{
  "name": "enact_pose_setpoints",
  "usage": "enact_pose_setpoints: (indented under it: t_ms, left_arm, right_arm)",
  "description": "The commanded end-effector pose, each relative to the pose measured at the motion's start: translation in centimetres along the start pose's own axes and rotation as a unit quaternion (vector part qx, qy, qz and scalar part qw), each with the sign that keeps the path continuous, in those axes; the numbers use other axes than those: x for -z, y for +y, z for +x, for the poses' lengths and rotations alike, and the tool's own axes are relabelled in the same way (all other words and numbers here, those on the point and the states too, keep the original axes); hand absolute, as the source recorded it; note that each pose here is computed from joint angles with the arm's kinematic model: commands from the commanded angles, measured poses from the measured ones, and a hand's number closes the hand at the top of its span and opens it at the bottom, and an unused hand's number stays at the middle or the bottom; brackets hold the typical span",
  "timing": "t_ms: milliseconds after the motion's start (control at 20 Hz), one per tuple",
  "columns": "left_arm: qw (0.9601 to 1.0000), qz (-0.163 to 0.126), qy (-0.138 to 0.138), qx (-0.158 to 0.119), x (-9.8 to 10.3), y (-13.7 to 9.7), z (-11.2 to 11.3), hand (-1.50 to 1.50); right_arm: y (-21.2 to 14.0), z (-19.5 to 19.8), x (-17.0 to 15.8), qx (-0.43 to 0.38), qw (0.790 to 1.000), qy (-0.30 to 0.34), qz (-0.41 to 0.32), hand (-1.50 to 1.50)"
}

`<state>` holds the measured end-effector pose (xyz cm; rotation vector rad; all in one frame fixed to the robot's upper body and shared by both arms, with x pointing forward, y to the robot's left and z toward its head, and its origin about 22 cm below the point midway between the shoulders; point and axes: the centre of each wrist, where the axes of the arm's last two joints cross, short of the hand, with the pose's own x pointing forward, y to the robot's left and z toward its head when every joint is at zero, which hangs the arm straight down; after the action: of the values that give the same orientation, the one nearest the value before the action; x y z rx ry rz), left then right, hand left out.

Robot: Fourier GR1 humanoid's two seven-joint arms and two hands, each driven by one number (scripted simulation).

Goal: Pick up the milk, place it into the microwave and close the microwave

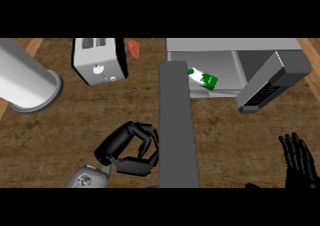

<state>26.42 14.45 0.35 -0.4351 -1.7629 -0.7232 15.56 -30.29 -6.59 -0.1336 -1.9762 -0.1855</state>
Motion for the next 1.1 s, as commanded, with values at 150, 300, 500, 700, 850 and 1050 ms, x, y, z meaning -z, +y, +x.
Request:
enact_pose_setpoints:
  t_ms: [150, 300, 500, 700, 850, 1050]
  left_arm:
    - [0.9964, -0.070, 0.001, 0.048, 5.5, -4.9, 0.6, 1.50]
    - [0.9947, -0.081, 0.036, 0.053, 6.1, -6.5, -0.9, 1.50]
    - [0.9930, -0.076, 0.077, 0.046, 7.1, -8.8, -1.8, 1.50]
    - [0.9868, -0.111, 0.105, 0.055, 7.7, -9.8, -2.6, 1.50]
    - [0.9874, -0.104, 0.110, 0.045, 8.0, -9.8, -3.0, -1.50]
    - [0.9957, -0.070, 0.060, 0.015, 9.5, -9.9, -1.0, -1.50]
  right_arm:
    - [-2.0, 2.0, -0.3, -0.018, 0.999, -0.023, 0.019, -1.50]
    - [-2.6, 3.7, 0.5, -0.007, 0.999, -0.037, 0.027, -1.50]
    - [-1.7, 5.7, 2.6, 0.015, 0.997, -0.055, 0.047, -1.50]
    - [-1.4, 6.8, 3.8, 0.043, 0.993, -0.056, 0.091, -1.50]
    - [-0.5, 7.8, 4.2, 0.057, 0.990, -0.064, 0.114, -1.50]
    - [-0.7, 8.9, 6.4, 0.062, 0.984, -0.074, 0.153, -1.50]
